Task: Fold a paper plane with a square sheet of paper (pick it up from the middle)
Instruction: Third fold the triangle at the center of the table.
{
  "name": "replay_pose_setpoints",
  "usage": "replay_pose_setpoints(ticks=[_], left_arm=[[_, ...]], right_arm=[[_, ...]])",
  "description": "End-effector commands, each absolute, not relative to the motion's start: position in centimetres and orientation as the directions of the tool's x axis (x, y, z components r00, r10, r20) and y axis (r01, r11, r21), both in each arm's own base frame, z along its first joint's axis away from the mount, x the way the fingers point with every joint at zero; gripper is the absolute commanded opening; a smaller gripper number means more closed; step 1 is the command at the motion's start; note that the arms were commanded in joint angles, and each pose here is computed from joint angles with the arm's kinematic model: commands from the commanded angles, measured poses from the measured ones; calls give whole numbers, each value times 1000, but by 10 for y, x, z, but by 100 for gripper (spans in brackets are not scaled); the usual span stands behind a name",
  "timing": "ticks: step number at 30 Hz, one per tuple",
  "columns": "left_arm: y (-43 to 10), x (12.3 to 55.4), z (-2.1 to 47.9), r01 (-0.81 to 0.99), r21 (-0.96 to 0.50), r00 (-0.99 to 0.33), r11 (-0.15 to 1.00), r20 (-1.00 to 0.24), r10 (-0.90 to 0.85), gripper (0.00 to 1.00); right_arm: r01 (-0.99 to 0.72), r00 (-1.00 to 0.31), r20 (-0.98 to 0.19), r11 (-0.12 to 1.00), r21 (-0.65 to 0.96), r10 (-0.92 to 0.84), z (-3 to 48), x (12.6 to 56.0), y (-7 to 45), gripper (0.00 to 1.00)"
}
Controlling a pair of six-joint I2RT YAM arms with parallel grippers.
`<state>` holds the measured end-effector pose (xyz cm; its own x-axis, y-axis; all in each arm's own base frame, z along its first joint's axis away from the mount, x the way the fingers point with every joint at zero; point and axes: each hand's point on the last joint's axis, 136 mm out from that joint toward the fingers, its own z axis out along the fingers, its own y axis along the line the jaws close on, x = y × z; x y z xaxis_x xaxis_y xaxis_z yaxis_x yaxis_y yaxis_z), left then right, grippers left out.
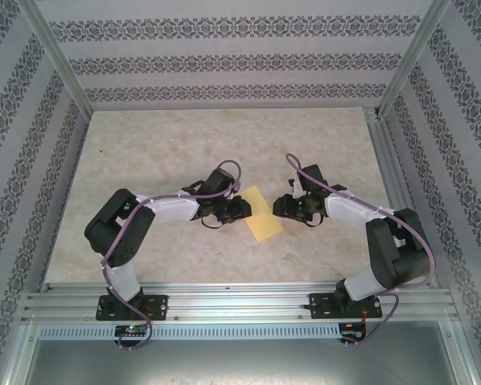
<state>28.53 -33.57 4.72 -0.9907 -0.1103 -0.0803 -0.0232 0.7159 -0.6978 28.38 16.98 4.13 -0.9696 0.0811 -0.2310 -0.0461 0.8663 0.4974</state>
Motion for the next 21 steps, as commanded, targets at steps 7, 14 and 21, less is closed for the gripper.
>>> replay_pose_setpoints(ticks=[7,14,21], left_arm=[[-351,295,37,-20,-681,-989,732,-96,-116,18],[-346,290,30,-14,-658,-991,753,-89,-96,17],[-343,288,20,-21,-637,-993,771,-77,-92,16]], right_arm=[[-114,-974,-227,807,579,26,30,287,189,48],[-138,-977,-214,798,587,-12,27,288,193,50],[-154,-982,-182,745,649,-44,32,281,205,47]])
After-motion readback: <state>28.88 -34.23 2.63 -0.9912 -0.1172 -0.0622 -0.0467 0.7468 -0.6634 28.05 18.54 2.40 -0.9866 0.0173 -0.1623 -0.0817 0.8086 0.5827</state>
